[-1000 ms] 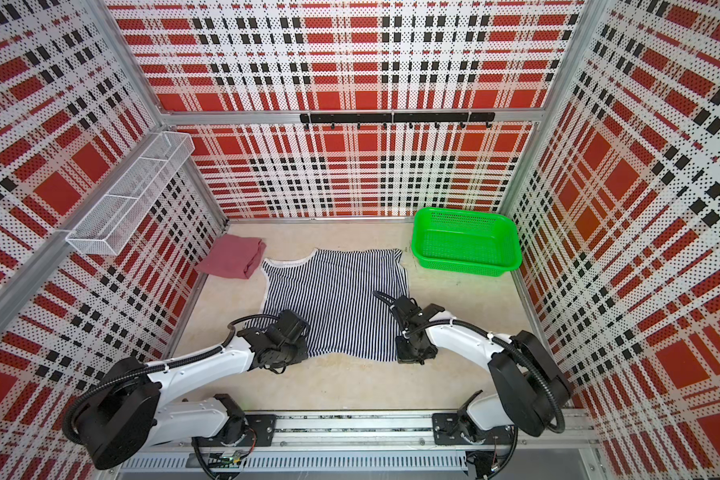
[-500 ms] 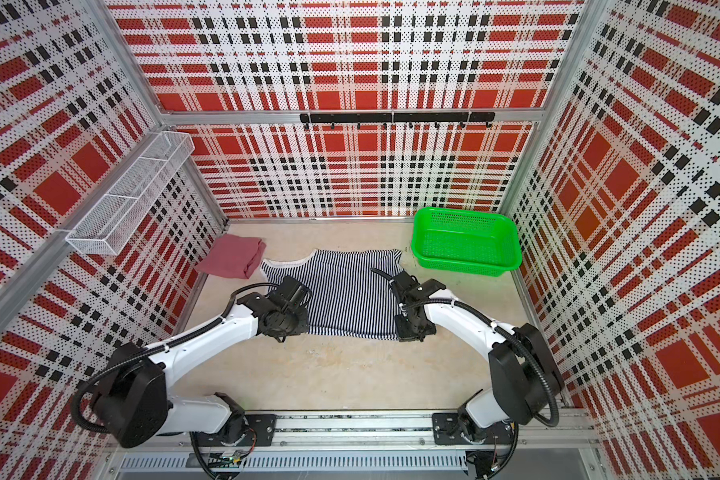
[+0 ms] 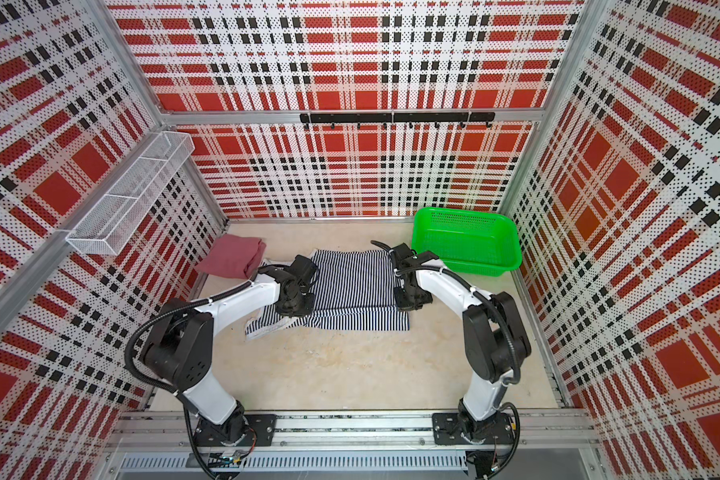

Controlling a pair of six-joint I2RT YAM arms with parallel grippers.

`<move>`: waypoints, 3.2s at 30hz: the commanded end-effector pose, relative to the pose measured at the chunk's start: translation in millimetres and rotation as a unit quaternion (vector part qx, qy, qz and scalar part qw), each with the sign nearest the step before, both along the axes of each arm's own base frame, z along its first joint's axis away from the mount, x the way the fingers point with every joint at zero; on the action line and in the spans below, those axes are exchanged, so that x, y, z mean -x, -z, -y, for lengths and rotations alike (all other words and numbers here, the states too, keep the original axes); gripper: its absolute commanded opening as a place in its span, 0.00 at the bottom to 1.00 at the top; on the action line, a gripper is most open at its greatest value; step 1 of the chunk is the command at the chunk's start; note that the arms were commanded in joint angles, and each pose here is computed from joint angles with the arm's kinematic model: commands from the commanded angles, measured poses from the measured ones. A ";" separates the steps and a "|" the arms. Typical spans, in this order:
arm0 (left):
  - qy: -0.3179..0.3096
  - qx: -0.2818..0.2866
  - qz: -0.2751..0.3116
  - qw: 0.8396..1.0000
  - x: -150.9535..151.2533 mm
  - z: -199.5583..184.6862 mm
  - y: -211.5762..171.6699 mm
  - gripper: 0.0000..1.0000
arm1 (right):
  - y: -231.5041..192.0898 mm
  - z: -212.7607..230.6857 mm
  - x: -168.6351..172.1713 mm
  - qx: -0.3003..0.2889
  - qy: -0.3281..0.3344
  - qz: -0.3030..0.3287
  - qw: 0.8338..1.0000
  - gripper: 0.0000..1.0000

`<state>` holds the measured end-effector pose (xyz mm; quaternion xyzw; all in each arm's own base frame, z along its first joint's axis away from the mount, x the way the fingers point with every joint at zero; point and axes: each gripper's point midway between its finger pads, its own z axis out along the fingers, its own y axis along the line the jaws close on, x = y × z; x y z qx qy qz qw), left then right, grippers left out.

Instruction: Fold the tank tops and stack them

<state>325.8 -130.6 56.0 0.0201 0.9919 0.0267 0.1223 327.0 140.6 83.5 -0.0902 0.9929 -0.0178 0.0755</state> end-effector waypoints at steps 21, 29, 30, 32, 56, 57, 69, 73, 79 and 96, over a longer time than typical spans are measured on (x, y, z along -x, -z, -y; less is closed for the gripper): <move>-0.009 -0.053 0.008 0.999 -39.5 -42.8 -41.5 0.88 | -14.4 -2.9 -72.4 -0.021 0.010 0.059 0.998 0.43; -0.035 0.062 0.030 0.997 -17.7 -14.4 -16.9 0.70 | 24.2 -55.1 -32.5 -0.124 -0.008 0.035 0.992 0.34; -0.030 0.073 0.037 0.996 -21.5 -6.4 -17.2 0.68 | 28.1 -57.8 -34.2 -0.127 -0.007 0.036 0.991 0.32; -0.017 0.081 0.035 0.996 -25.2 6.4 -11.8 0.66 | 36.5 -59.6 -37.5 -0.129 -0.001 0.039 0.991 0.30; 0.009 0.023 0.013 1.000 -18.4 -13.6 -13.9 0.76 | 72.6 47.8 -24.8 -0.011 0.085 0.028 0.996 0.25; -0.006 0.024 0.020 0.999 -12.8 -19.7 -22.1 0.77 | 74.7 48.2 -24.3 -0.009 0.085 0.026 0.996 0.25; -0.134 0.038 -0.033 0.990 88.5 -63.4 15.7 0.72 | 86.7 46.6 -29.2 -0.013 0.080 0.012 0.997 0.26; -0.157 0.036 -0.003 0.987 76.9 -72.3 22.4 0.72 | 86.7 45.0 -31.5 -0.013 0.075 0.009 0.997 0.26; -0.161 0.044 0.002 0.986 64.0 -69.5 33.2 0.69 | 85.2 49.2 -28.6 -0.009 0.077 0.009 0.997 0.26; -0.151 0.018 0.000 0.988 53.5 -84.1 5.0 0.12 | 82.5 53.6 -34.1 0.003 0.076 0.011 0.997 0.25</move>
